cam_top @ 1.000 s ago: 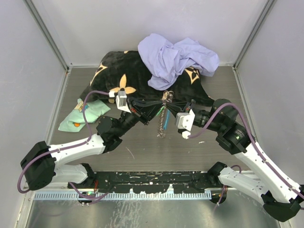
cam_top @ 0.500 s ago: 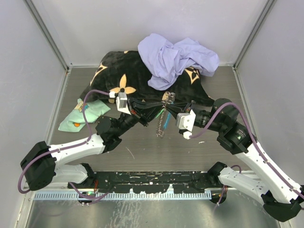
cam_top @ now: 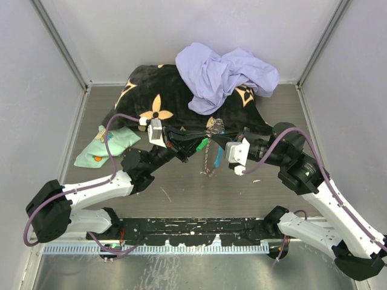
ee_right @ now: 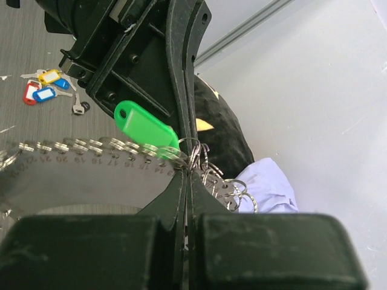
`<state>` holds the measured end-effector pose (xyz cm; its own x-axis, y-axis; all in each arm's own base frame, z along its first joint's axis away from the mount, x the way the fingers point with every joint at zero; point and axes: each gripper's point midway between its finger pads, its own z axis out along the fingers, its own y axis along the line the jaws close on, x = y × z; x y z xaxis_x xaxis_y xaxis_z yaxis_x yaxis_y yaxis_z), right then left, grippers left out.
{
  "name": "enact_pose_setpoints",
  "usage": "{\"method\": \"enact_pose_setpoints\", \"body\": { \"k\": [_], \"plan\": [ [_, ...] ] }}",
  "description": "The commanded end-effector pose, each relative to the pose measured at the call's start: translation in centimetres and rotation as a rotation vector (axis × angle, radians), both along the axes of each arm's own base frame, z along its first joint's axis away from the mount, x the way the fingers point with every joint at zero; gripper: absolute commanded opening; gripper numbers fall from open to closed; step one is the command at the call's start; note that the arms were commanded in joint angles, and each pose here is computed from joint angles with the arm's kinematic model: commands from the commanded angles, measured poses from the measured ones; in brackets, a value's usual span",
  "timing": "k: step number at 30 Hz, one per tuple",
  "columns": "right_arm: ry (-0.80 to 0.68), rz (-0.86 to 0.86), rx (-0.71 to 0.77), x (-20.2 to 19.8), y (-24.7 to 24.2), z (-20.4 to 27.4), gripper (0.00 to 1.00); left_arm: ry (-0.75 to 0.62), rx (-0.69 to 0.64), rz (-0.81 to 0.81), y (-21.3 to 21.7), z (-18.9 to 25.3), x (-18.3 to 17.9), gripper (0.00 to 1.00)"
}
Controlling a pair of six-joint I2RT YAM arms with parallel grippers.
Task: Remove the keys from the keyring
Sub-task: Remove the key from the keyring.
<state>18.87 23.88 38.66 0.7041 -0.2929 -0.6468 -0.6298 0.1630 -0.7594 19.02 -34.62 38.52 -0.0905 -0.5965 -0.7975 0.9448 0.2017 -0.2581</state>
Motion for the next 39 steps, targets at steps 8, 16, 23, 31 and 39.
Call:
{"method": "enact_pose_setpoints", "body": {
  "k": [8,16,23,31,39],
  "plan": [
    [-0.087,0.037,0.038,-0.6,0.3,3.3,0.01,-0.058,0.02,-0.038,0.7,0.3,-1.8,0.22],
    [-0.086,0.03,0.034,-0.6,0.1,3.3,0.01,-0.039,0.056,0.002,1.5,-0.5,-1.4,0.31],
    [-0.084,0.031,0.013,-0.7,0.0,2.8,0.01,-0.041,0.088,0.053,3.0,-0.7,-1.4,0.39],
    [-0.094,0.035,-0.017,-0.7,-0.1,2.1,0.01,-0.065,0.14,0.018,4.7,-0.6,-3.5,0.5],
    [-0.127,0.088,-0.076,-1.5,0.0,1.1,0.01,0.008,0.154,-0.116,4.1,-0.1,-5.4,0.48]
  ]
}}
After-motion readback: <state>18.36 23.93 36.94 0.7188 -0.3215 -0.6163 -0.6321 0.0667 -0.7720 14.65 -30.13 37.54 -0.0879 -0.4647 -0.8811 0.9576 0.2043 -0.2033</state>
